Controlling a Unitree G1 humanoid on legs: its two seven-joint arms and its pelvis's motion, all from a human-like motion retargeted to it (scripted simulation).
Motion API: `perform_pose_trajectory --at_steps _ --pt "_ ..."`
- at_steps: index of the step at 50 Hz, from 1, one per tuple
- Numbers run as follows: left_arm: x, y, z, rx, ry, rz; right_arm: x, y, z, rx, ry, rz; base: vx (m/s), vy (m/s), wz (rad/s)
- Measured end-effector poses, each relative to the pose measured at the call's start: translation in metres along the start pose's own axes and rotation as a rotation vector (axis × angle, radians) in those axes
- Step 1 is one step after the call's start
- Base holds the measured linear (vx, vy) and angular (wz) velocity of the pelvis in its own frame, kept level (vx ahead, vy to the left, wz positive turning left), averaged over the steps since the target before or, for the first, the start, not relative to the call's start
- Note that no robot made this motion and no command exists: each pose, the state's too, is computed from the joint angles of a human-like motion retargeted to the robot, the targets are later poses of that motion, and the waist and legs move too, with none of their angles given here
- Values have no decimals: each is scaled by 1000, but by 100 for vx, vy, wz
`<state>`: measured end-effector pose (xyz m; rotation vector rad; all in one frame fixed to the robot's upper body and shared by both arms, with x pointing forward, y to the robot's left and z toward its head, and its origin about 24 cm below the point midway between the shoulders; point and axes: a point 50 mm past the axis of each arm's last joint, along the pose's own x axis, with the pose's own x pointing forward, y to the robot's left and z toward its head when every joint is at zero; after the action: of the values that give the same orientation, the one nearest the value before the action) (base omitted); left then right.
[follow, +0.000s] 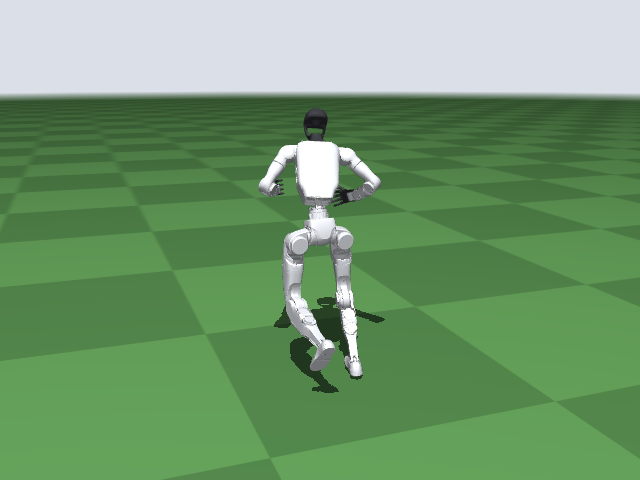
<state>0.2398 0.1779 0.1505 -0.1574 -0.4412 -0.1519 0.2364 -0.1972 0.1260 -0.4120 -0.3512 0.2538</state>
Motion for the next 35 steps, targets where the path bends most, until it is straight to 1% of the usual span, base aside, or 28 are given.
perform_pose_trajectory --at_steps 2,5,7,10,13,15,18,20,22,23,26,29,32,35 --pt "-54 22 -6 -51 184 31 32 -1 55 100 -269 -30 145 -32 -157" --pt "-108 38 16 22 413 26 33 -3 127 201 -613 -77 160 -9 -114" --pt "-131 44 23 80 521 3 19 1 156 223 -773 -34 176 13 -85" --pt "-152 50 28 106 600 -15 -5 15 173 312 -880 81 182 21 -56" --pt "-148 50 17 102 546 4 -15 29 157 360 -762 158 178 24 -1" --pt "-129 46 -1 70 461 33 -13 41 131 334 -594 202 166 24 74" --pt "-56 23 -21 45 215 18 -12 58 59 271 -230 204 159 17 99" --pt "4 -7 3 27 -27 -97 -32 58 13 225 5 190 161 10 112" --pt "48 -40 51 17 -292 -234 -60 42 -3 229 132 165 167 5 180" --pt "60 -53 76 18 -413 -274 -73 31 -3 238 171 152 172 -4 237" --pt "68 -72 128 -18 -683 -282 -98 8 3 199 266 148 179 -24 255" --pt "60 -74 149 -9 -827 -254 -108 1 2 151 329 175 188 -58 177" --pt "53 -70 143 47 -801 -255 -106 3 0 161 321 146 186 -73 41" --pt "47 -55 104 109 -591 -242 -91 11 -6 206 271 99 175 -66 -79"
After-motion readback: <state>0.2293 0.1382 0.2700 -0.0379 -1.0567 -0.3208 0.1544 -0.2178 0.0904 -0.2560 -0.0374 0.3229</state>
